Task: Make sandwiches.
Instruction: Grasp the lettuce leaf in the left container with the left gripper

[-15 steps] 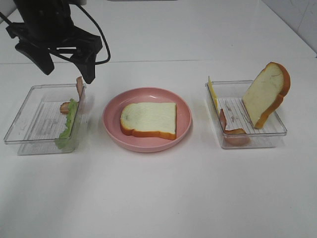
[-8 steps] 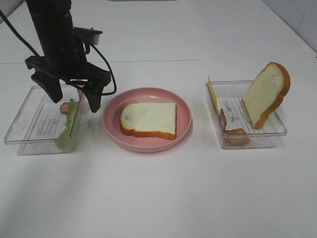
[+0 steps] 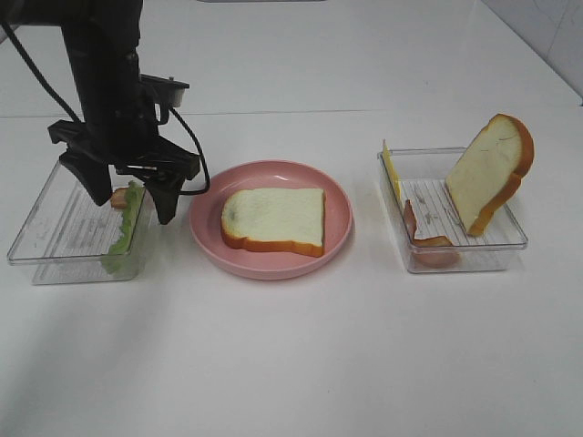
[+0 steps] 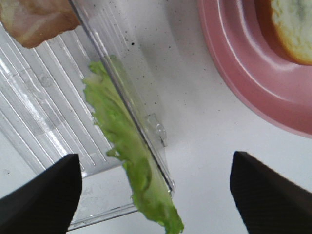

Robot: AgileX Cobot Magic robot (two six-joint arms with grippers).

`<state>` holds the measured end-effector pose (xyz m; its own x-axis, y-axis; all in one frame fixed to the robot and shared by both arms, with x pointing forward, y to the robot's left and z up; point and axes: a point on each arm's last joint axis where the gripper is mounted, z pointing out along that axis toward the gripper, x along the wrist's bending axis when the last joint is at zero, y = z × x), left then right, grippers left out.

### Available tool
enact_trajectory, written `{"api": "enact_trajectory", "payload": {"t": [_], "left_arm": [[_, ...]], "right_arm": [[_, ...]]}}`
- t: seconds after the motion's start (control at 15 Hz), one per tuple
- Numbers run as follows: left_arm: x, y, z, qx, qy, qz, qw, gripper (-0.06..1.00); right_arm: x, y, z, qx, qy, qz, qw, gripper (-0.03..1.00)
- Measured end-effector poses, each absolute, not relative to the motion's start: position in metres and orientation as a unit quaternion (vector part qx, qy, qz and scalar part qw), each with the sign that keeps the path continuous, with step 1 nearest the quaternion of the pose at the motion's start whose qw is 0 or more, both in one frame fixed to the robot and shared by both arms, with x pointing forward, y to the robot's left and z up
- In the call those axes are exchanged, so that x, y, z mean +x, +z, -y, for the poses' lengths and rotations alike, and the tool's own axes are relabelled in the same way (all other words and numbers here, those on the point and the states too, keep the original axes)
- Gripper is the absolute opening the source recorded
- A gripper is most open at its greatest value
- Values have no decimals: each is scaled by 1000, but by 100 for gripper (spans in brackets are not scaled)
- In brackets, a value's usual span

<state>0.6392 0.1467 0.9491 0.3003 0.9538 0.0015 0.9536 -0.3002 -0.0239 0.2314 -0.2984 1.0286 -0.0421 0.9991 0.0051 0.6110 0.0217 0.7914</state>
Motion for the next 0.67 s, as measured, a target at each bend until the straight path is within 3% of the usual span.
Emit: {"api": "enact_trajectory", "payload": {"t": [0.2,0.4,0.47,0.67], "left_arm": [[642,938,-151,-805,13,592,20,73],[642,935,-151,-808,15,588,23,61],[642,935,-151,-808,15,588,23,53],[642,935,-151,-814,16,580,23,18]], "right_arm": [[231,1029,298,622,320,-647,303,85],[231,1029,298,622,320,-647,303,85],[231,1029,298,622,320,-647,303,85],[231,1029,298,622,320,-647,303,85]]}}
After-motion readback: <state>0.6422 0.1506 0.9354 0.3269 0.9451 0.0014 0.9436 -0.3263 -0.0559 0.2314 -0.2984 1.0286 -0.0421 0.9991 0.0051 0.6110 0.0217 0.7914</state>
